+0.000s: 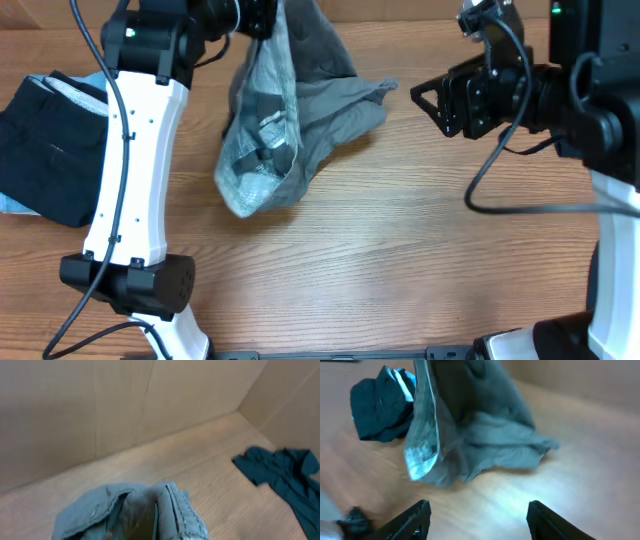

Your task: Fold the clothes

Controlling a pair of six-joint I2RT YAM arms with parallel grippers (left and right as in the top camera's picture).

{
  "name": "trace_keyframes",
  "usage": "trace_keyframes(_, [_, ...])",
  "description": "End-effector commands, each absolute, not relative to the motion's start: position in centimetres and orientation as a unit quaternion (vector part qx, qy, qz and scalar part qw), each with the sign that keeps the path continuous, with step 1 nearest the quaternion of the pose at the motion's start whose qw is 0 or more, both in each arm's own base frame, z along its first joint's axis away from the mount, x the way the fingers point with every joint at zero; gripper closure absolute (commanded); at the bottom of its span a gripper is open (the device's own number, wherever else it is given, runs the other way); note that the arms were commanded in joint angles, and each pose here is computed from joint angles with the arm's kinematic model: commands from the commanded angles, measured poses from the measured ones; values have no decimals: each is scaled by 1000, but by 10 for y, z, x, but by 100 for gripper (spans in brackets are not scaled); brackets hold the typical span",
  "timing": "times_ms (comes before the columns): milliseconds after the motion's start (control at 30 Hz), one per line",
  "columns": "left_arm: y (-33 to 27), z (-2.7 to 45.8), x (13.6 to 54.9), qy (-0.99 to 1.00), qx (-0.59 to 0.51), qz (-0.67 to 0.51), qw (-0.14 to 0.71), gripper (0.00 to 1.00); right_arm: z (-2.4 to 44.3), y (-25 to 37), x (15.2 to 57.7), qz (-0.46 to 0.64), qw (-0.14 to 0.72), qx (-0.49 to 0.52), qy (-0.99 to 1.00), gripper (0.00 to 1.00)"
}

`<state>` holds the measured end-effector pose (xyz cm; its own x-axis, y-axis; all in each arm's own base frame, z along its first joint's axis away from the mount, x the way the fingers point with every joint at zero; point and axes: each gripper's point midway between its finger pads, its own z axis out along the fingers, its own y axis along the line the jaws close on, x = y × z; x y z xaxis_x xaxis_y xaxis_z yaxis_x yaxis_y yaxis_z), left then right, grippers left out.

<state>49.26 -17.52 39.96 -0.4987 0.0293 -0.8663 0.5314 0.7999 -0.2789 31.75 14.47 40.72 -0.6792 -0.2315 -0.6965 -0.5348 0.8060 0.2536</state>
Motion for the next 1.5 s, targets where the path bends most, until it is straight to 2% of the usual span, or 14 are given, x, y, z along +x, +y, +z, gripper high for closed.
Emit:
trace_keyframes(0, [-187,442,493,795,136,-279,522,96,386,163,322,270,273,-174,907,35])
trace_keyframes(167, [-192,470,506,767,86,-269,576,96,362,178,329,283,215,-135,925,46])
trace_keyframes(300, [-181,499,518,733,16,-259,628,96,355,177,332,283,199,-107,932,45])
trace_keyframes(533, [-169,535,523,681,-37,-277,677,96,335,186,343,268,181,-64,944,36])
trace_keyframes(900, [-166,546,523,662,-46,-282,693,96,234,238,365,234,154,-17,960,33])
trace_keyframes(1200, [-166,546,523,663,-45,-282,692,96,216,260,380,209,209,18,955,33])
trace_keyframes(1467, [-166,546,523,663,-44,-283,692,96,186,258,381,195,200,78,957,34])
